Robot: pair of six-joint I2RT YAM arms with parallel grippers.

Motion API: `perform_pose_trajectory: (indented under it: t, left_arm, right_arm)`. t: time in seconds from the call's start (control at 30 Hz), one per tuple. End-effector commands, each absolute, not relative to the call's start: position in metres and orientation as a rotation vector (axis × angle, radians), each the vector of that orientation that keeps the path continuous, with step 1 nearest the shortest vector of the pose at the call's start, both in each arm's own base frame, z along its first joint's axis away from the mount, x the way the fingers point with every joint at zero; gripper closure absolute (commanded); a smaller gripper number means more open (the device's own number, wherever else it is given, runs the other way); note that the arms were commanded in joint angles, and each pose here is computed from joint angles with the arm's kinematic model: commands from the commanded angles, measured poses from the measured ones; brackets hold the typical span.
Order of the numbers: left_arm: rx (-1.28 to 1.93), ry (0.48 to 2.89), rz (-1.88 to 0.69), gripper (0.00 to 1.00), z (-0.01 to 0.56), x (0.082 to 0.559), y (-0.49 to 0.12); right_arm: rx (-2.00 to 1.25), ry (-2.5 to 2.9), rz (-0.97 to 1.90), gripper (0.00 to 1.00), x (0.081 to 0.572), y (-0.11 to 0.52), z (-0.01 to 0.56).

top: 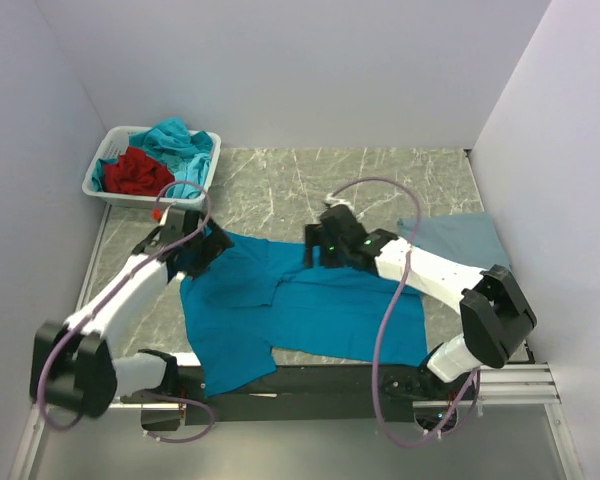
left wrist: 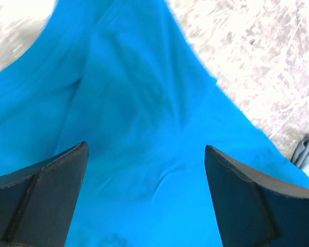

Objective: Fold and stack the t-shirts
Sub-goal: Fold the tshirt

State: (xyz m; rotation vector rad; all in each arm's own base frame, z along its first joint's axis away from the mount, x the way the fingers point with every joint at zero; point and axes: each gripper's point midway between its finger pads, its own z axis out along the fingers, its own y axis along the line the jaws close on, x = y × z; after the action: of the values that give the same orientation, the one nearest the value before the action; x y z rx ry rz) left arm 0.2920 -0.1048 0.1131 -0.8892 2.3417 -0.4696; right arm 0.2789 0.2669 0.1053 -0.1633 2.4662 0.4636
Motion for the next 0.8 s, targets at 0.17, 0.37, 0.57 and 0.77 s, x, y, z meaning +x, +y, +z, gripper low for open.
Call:
perform_pose_trajectory:
  t: [0.17, 0.37, 0.57, 0.77]
  left_arm:
    - [-0.756, 2.312, -0.536, 0.01, 0.107, 0.376, -0.137]
    - [-0.803, 2.352, -0.359, 0.01, 0.070, 0.400, -0.125]
    - [-0.838, 2.387, -0.187, 0.01, 0.044, 0.409, -0.107]
    - [-0.886, 2.403, -0.132, 0.01, 0.032, 0.416, -0.096]
  right_arm:
    - [0.166, 2.533, 0.301, 0.10, 0.313, 0.175, 0.067]
    - [0.257, 2.591, 0.261, 0.10, 0.333, 0.150, 0.038]
    - [0.254, 2.629, 0.239, 0.11, 0.354, 0.149, 0.024]
    - [0.222, 2.648, 0.234, 0.11, 0.368, 0.156, 0.018]
